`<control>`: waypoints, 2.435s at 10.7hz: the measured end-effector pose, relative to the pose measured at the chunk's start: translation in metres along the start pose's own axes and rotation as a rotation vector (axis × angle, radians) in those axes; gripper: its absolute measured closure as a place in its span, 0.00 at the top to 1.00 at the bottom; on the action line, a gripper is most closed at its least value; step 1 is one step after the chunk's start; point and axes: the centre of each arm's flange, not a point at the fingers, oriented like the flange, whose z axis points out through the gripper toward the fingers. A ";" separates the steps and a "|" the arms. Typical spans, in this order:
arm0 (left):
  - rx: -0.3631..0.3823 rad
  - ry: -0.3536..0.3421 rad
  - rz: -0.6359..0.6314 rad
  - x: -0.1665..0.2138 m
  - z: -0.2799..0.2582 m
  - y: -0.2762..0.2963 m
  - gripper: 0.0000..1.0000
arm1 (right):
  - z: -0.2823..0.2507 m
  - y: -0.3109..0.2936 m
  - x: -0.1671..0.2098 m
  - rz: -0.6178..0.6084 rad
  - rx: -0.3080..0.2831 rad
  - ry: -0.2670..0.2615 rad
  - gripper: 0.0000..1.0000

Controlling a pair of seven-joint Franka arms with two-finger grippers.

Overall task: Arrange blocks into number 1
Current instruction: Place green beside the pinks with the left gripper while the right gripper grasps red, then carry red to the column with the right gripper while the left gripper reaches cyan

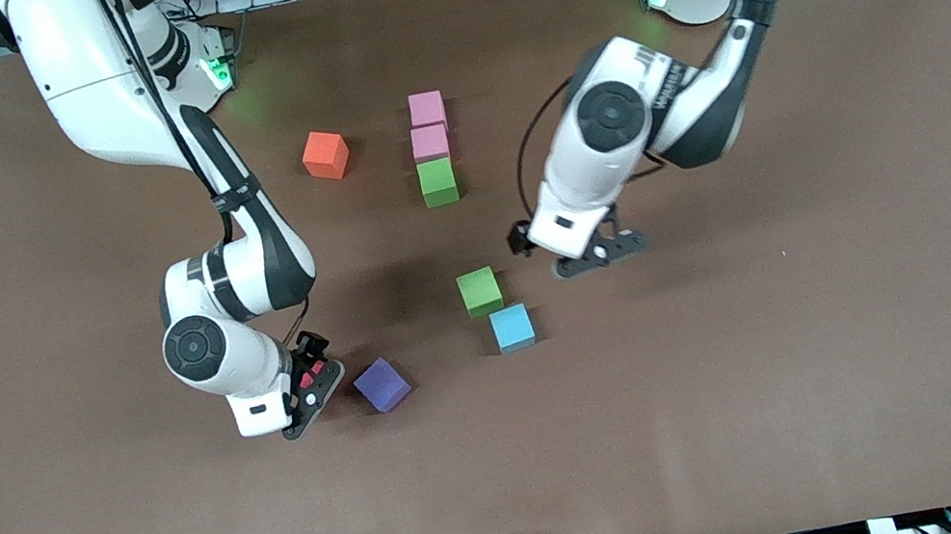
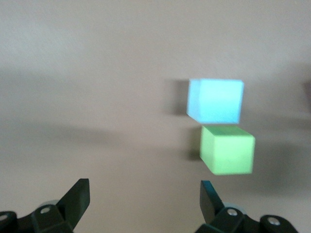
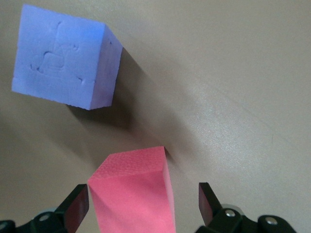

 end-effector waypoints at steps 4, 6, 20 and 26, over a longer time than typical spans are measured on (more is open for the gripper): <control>0.012 0.018 0.060 0.045 -0.002 -0.055 1.00 | 0.008 0.001 -0.004 0.002 -0.002 -0.004 0.99; -0.001 0.046 0.121 0.059 0.001 -0.059 1.00 | 0.020 -0.001 -0.009 0.032 0.018 0.012 0.88; -0.071 0.075 0.313 0.069 0.044 -0.011 1.00 | -0.003 -0.253 0.051 0.481 0.107 -0.075 0.59; -0.108 0.073 0.197 0.060 0.058 0.024 1.00 | 0.027 -0.317 0.031 0.651 0.069 -0.032 0.59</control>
